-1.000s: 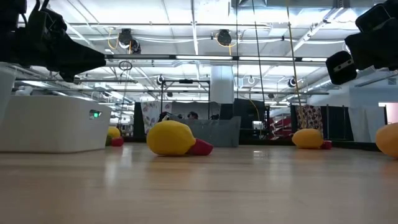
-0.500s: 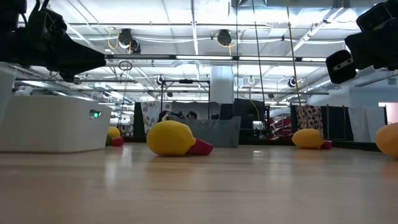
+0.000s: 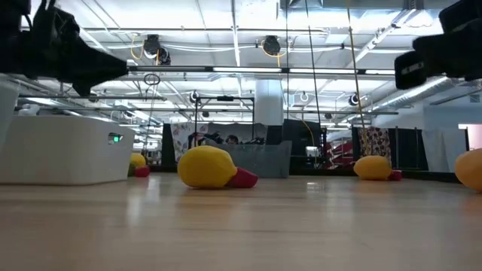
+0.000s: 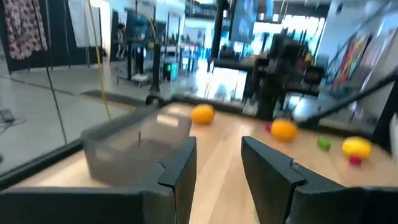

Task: Sort produce into baskets
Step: Put the lemon into the white bin

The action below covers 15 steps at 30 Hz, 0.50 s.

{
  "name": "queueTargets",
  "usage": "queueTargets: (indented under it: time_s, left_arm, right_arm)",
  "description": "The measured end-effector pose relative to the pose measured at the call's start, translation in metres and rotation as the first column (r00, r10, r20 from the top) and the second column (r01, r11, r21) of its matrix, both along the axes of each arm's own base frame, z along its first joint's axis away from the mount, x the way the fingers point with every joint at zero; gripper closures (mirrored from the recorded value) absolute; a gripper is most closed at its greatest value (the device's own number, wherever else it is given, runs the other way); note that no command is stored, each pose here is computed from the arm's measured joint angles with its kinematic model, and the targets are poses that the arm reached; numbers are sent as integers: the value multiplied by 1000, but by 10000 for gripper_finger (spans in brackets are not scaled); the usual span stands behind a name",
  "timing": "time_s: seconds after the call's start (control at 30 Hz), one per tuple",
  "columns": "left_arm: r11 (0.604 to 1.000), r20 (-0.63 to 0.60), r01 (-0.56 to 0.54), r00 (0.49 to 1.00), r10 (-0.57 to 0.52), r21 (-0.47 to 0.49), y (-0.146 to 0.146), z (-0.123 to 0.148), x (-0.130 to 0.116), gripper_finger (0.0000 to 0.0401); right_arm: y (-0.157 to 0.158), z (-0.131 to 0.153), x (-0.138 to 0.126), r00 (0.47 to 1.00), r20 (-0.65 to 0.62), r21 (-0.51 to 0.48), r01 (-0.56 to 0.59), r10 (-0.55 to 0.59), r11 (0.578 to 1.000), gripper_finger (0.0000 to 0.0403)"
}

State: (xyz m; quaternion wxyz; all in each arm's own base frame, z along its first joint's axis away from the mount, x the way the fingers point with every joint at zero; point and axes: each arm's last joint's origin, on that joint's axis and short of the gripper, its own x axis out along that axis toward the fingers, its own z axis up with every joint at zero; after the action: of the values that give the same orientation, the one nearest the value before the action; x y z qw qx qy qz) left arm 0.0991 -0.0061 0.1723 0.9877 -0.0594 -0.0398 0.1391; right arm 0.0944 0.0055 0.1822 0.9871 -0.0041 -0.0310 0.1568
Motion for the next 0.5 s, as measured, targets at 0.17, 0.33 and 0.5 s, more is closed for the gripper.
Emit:
queueTargets:
  time_s: [0.17, 0.33, 0.5]
  left_arm:
    - [1000, 84, -3, 996, 5, -18, 0, 8, -1, 266]
    - [997, 96, -68, 993, 70, -25, 2, 9, -2, 266]
    - [991, 114, -135, 985, 132, 23, 4, 13, -3, 266]
  right_arm:
    - [-3, 12, -1, 985, 129, -4, 119, -118, 993, 403]
    - [-9, 18, 0, 931, 192, 24, 311, -310, 950, 403]
    - [-13, 28, 3, 858, 254, 103, 434, -446, 895, 403]
